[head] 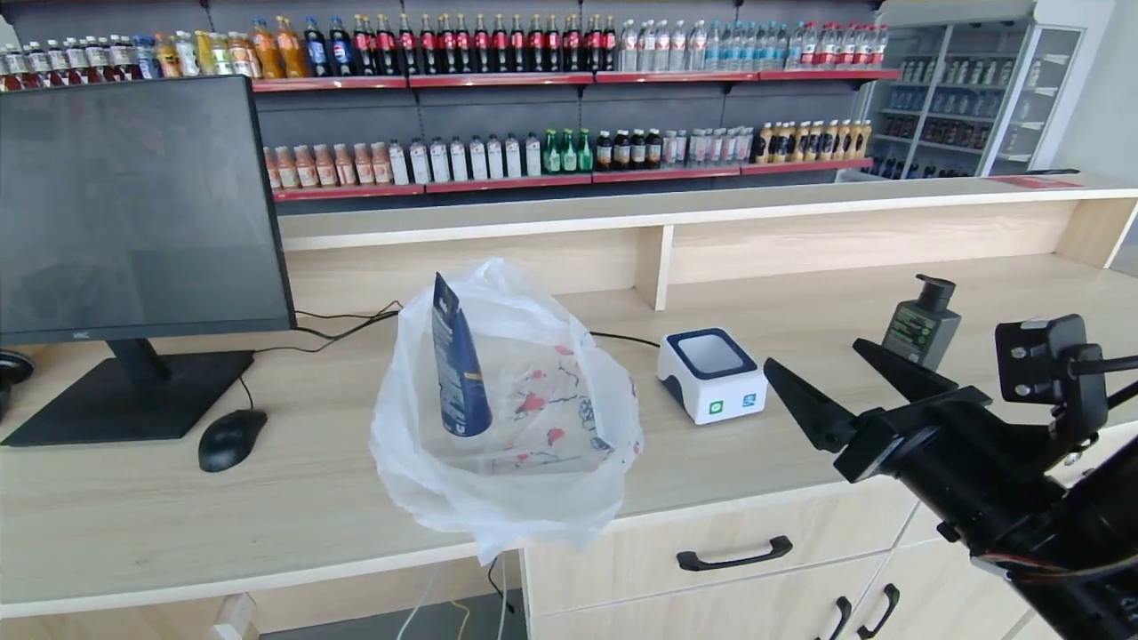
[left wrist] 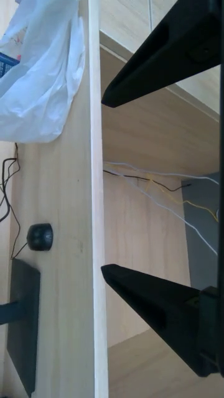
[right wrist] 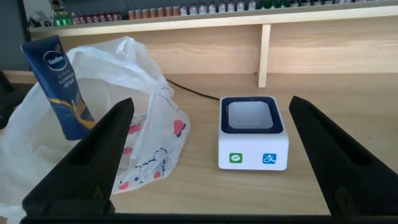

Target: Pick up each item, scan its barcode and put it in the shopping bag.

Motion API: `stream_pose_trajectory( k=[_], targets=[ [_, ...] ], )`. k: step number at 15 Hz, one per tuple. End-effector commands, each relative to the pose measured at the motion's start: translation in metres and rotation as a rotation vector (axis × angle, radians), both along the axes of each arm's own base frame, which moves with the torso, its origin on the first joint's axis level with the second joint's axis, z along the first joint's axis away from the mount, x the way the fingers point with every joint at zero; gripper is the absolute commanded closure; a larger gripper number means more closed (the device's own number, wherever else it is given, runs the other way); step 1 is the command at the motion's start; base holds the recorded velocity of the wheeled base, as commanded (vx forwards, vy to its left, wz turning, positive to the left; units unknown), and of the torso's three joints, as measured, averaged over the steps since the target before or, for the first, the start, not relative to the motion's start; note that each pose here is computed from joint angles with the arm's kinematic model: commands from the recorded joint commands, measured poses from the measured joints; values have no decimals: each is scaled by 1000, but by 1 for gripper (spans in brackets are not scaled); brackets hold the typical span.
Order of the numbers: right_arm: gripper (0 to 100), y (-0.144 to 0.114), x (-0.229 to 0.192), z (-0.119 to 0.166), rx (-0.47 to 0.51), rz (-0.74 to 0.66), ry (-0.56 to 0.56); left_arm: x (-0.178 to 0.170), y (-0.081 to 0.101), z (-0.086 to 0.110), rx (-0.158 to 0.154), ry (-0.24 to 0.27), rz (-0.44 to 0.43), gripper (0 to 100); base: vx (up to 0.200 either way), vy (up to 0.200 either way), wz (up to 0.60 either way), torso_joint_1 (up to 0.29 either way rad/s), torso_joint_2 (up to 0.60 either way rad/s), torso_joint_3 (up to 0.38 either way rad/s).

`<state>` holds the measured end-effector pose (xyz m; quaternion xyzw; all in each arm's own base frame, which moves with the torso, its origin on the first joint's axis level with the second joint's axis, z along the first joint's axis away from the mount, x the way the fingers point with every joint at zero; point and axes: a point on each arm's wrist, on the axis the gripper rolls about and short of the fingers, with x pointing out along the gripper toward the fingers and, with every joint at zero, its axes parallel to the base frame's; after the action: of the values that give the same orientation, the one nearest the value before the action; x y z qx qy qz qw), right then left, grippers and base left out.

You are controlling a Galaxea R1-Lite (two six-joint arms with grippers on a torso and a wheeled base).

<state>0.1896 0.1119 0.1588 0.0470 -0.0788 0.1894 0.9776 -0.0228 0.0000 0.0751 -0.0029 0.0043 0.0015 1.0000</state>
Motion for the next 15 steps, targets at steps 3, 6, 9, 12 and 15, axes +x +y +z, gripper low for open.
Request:
stream_pose_trajectory(
  k=[3, 6, 9, 12, 15],
  targets=[
    [0, 1, -1, -1, -3, 7, 3, 0, 0, 0, 0, 1, 0, 0, 0, -200, 0, -2, 4, 2],
    [0, 2, 1, -2, -6, 7, 8, 0, 0, 0, 0, 1, 0, 0, 0, -200, 0, 1, 4, 1],
    [0, 8, 9, -11, -27, 9, 37, 0, 0, 0, 0, 1, -1, 0, 0, -200, 0, 1, -1, -1],
    [0, 12, 16, -14, -35, 9, 47, 0, 0, 0, -2, 1, 0, 0, 0, -200, 0, -1, 2, 1],
    [0, 13, 17, -15, -38, 9, 49, 0, 0, 0, 0, 1, 0, 0, 0, -200, 0, 5, 4, 2]
  ],
)
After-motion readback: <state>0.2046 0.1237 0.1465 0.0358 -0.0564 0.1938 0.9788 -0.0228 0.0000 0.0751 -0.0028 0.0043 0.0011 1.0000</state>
